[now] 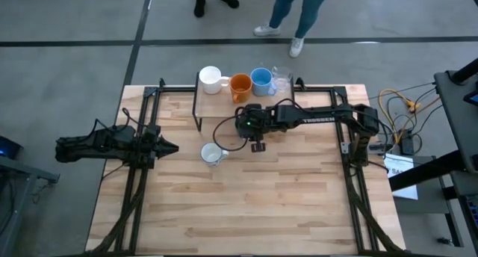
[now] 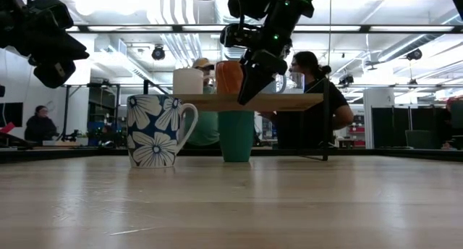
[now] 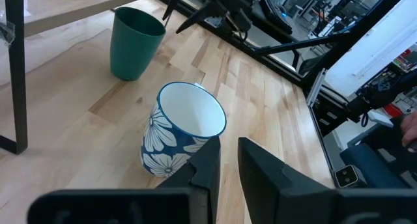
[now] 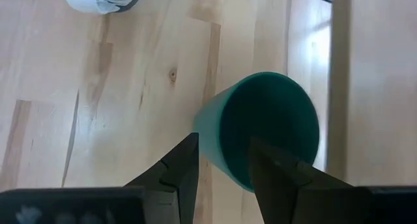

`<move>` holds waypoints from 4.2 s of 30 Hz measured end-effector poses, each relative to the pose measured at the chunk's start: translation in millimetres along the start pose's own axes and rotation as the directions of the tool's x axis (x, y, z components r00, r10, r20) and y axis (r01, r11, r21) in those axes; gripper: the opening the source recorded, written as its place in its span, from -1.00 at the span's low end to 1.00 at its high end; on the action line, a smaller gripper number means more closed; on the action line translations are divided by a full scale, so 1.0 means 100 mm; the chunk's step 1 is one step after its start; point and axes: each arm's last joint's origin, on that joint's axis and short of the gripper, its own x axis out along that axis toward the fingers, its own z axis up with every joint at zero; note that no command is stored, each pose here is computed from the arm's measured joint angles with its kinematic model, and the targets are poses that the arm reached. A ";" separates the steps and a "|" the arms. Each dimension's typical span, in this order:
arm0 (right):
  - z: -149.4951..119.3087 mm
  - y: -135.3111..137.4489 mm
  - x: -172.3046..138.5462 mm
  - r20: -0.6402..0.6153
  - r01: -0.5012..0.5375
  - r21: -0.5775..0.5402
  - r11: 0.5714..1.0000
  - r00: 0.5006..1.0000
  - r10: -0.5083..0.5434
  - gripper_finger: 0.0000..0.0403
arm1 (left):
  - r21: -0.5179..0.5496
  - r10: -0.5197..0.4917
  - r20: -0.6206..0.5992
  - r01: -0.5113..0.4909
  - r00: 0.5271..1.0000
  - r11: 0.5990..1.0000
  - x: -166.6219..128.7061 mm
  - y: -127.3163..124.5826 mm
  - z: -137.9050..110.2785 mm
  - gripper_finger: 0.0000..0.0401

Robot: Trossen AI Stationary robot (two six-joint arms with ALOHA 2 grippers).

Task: Stack small to large cups/mugs on shelf
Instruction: Put the green cup on the shelf

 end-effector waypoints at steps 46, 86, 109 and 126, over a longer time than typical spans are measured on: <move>-0.03 0.01 0.18 -0.035 -0.020 0.028 0.999 0.999 0.021 -0.60 | 0.001 0.000 -0.001 0.000 1.000 1.000 0.00 0.00 0.00 -0.80; -0.07 -0.08 0.19 -0.025 -0.054 0.073 0.996 0.998 0.056 -0.68 | 0.000 -0.002 -0.001 0.002 1.000 1.000 0.00 0.00 0.00 -0.80; -0.08 -0.09 0.20 -0.023 -0.074 0.091 0.993 0.997 0.076 -0.69 | 0.000 0.000 0.001 0.000 1.000 1.000 0.00 0.00 0.00 -0.80; -0.11 -0.07 0.21 -0.035 -0.078 0.086 0.993 0.996 0.081 -0.95 | 0.001 -0.004 -0.002 0.004 1.000 1.000 0.00 0.00 0.00 -0.80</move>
